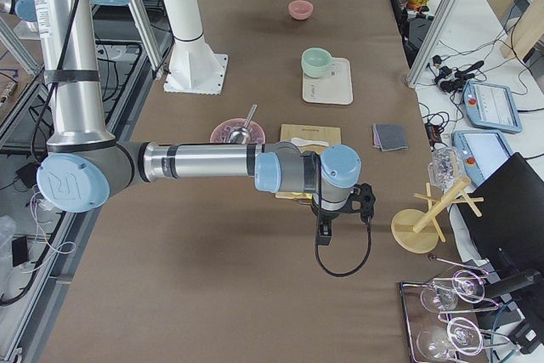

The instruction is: Stack pink bowl on green and place spoon

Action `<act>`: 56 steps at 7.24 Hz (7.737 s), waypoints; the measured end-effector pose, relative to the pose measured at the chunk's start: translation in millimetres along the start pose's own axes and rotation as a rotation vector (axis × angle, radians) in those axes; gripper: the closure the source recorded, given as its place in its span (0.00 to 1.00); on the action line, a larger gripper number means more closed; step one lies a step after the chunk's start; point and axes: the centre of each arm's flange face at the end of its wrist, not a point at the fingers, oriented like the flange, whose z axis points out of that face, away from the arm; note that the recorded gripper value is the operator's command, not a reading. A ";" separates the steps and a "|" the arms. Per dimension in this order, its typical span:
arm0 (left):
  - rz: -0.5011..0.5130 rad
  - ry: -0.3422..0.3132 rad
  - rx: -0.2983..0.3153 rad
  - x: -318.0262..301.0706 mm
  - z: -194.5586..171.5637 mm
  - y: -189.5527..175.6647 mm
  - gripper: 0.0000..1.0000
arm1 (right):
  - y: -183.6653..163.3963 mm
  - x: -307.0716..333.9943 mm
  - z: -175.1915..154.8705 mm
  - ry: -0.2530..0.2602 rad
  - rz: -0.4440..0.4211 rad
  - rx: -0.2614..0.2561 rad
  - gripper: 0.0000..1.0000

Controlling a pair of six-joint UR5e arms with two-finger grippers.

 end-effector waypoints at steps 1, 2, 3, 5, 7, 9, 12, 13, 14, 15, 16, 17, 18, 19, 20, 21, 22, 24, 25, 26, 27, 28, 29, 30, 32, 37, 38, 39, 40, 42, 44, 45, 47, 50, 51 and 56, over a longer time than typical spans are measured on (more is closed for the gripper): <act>-0.001 0.000 -0.001 0.0 0.1 -0.3 0.01 | -0.3 -0.8 -0.9 0.000 -0.001 0.002 0.00; -0.001 0.000 -0.001 0.1 0.1 -0.5 0.01 | -0.5 -1.2 -1.2 0.000 -0.002 0.002 0.00; -0.002 0.000 -0.001 0.2 0.1 -0.9 0.01 | -0.8 -1.7 -1.7 0.000 -0.002 0.003 0.00; 0.000 0.000 0.000 0.8 -0.4 -1.5 0.01 | -1.2 -2.6 -2.2 -0.001 -0.003 0.004 0.00; 0.003 0.000 0.004 2.4 -1.9 -2.6 0.01 | -1.2 -2.9 -2.7 -0.001 -0.004 0.006 0.00; 0.005 0.000 0.003 1.9 -0.5 -4.6 0.01 | 0.2 -5.9 -5.9 -0.002 -0.011 0.012 0.00; 0.006 -0.002 0.000 0.2 2.1 -7.2 0.01 | 3.8 -10.6 -10.4 -0.005 -0.020 0.021 0.00; 0.007 -0.001 0.000 0.5 2.0 -7.9 0.01 | 4.1 -12.8 -12.3 -0.007 -0.023 0.025 0.00; 0.008 -0.001 0.002 1.8 1.3 -9.9 0.01 | 3.5 -14.9 -14.2 -0.009 -0.027 0.029 0.00; 0.009 -0.001 0.003 3.3 0.5 -12.3 0.01 | 1.9 -16.9 -15.9 -0.010 -0.031 0.032 0.00; 0.009 -0.001 0.003 4.0 0.1 -13.5 0.01 | 1.1 -17.7 -16.6 -0.010 -0.032 0.033 0.00; 0.009 0.000 0.004 4.5 -0.3 -13.8 0.01 | 1.1 -17.8 -16.7 -0.010 -0.032 0.034 0.00; 0.011 0.001 0.006 6.4 -1.4 -16.0 0.01 | 1.0 -17.7 -16.6 -0.010 -0.032 0.033 0.00; 0.013 0.001 0.009 9.5 -2.7 -20.9 0.01 | 1.2 -17.2 -16.2 -0.010 -0.031 0.032 0.00; 0.014 0.001 0.010 10.9 -2.8 -24.2 0.01 | 0.9 -17.7 -16.5 -0.011 -0.031 0.033 0.00; 0.013 -0.001 0.008 10.2 -1.6 -25.8 0.01 | 0.2 -19.6 -18.2 -0.011 -0.035 0.036 0.00; 0.011 -0.004 0.006 8.9 0.3 -27.5 0.01 | -0.3 -21.7 -20.2 -0.012 -0.038 0.040 0.00; 0.016 0.000 0.010 12.1 -2.0 -30.1 0.01 | 0.0 -23.4 -21.3 -0.016 -0.040 0.042 0.00; 0.020 0.003 0.015 14.7 -4.2 -31.5 0.01 | 0.3 -23.8 -21.2 -0.023 -0.038 0.041 0.00; 0.021 0.004 0.015 14.7 -4.3 -30.9 0.01 | 1.2 -22.8 -19.8 -0.027 -0.035 0.038 0.00; 0.020 0.004 0.014 13.4 -3.3 -29.2 0.01 | 2.7 -21.0 -18.0 -0.028 -0.031 0.035 0.00; 0.019 0.004 0.012 12.8 -2.7 -28.3 0.01 | 3.9 -19.6 -16.7 -0.029 -0.028 0.032 0.00; 0.019 0.005 0.012 12.8 -2.6 -27.8 0.01 | 4.7 -18.6 -15.7 -0.030 -0.027 0.030 0.00; 0.020 0.005 0.012 12.8 -2.8 -27.4 0.01 | 5.0 -18.3 -15.5 -0.029 -0.026 0.029 0.00; 0.020 0.005 0.013 13.7 -3.1 -28.0 0.01 | 5.2 -19.1 -16.2 -0.030 -0.027 0.031 0.00; 0.042 0.019 0.028 23.7 -10.2 -28.8 0.01 | 4.7 -22.4 -17.3 -0.052 -0.029 0.032 0.00; 0.047 0.033 0.024 25.6 -8.3 -28.1 0.01 | 4.7 -22.7 -17.5 -0.053 -0.030 0.032 0.00; 0.054 0.042 0.024 26.2 -5.5 -28.2 0.01 | 4.7 -22.9 -17.7 -0.053 -0.030 0.032 0.00; 0.063 0.047 0.028 27.2 -2.2 -31.1 0.01 | 4.8 -22.9 -17.6 -0.054 -0.030 0.032 0.00; 0.086 0.061 0.049 39.1 -7.7 -37.0 0.01 | 5.4 -23.3 -17.8 -0.055 -0.033 0.033 0.00; 0.069 0.103 0.071 102.2 -28.4 -44.2 0.01 | 5.6 -23.7 -18.3 -0.054 -0.035 0.035 0.00; 0.063 0.126 0.061 153.0 -28.8 -36.9 0.01 | 5.4 -23.9 -18.7 -0.052 -0.038 0.036 0.00; 0.053 0.156 0.039 245.7 10.2 6.9 0.02 | 4.9 -24.5 -19.1 -0.054 -0.039 0.037 0.00; 0.049 0.222 0.056 257.4 148.2 66.3 0.03 | 5.1 -25.6 -18.5 -0.064 -0.035 0.035 0.00; 0.052 0.238 0.048 252.1 165.2 74.1 0.03 | 5.1 -26.1 -18.6 -0.065 -0.035 0.034 0.00; 0.058 0.238 -0.004 218.0 171.6 106.7 0.68 | 3.3 -30.4 -22.3 -0.068 -0.042 0.041 0.00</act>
